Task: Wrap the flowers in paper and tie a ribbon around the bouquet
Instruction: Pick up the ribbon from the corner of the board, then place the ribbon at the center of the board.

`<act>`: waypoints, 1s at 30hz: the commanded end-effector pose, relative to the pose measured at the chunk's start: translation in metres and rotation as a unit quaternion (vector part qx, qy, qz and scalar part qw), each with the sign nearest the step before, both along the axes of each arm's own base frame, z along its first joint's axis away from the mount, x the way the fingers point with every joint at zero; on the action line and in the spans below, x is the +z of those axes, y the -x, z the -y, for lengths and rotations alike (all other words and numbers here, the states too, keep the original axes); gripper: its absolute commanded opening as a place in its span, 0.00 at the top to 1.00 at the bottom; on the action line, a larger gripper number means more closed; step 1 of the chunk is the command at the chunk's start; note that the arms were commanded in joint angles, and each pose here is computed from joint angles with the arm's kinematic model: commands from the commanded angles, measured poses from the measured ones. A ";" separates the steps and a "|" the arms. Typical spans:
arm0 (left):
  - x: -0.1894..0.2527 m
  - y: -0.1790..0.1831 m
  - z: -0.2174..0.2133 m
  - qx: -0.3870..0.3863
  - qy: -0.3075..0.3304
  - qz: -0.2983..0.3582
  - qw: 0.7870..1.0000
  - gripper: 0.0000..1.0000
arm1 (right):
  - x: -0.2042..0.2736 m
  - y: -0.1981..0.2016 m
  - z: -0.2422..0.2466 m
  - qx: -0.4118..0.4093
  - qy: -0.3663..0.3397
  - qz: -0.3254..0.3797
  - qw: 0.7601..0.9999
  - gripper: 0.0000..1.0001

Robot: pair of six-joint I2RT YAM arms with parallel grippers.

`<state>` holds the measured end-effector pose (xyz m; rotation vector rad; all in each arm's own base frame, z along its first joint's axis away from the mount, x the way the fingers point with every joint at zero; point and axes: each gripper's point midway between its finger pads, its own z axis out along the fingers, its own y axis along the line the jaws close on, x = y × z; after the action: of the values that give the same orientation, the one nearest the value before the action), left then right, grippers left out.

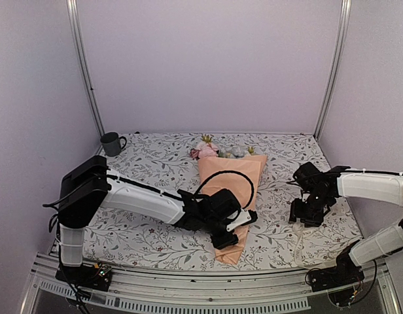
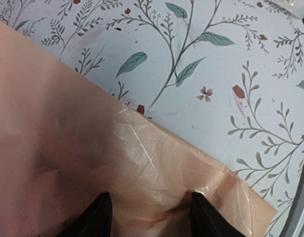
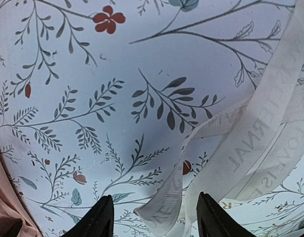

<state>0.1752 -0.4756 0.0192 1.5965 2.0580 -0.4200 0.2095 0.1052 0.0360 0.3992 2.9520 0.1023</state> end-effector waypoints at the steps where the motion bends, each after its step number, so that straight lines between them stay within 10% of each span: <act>1: -0.034 0.019 -0.019 -0.017 -0.057 -0.034 0.998 0.45 | -0.014 -0.002 -0.007 0.004 -0.015 0.003 1.000 0.45; 9: -0.034 0.019 -0.019 -0.015 -0.057 -0.034 0.998 0.45 | -0.006 -0.027 -0.012 0.024 0.003 0.030 0.999 1.00; 15: -0.035 0.019 -0.019 -0.016 -0.059 -0.035 0.998 0.45 | 0.086 -0.076 0.000 0.012 0.019 0.150 0.988 1.00; 18: -0.036 0.019 -0.019 -0.017 -0.059 -0.036 0.997 0.45 | 0.214 -0.115 0.029 -0.020 0.018 0.309 0.951 1.00; 23: -0.036 0.019 -0.020 -0.016 -0.059 -0.037 0.997 0.44 | 0.440 -0.097 0.029 0.019 -0.053 0.583 0.811 1.00; 26: -0.036 0.019 -0.019 -0.015 -0.058 -0.037 0.997 0.45 | 0.483 -0.070 0.009 0.084 -0.108 0.639 0.757 1.00; 30: -0.036 0.019 -0.020 -0.015 -0.059 -0.038 0.997 0.44 | 0.460 -0.057 -0.034 0.179 -0.193 0.607 0.750 1.00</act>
<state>0.1749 -0.4759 0.0186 1.5988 2.0595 -0.4229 0.2436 0.0815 0.5562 0.0615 1.4481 0.5761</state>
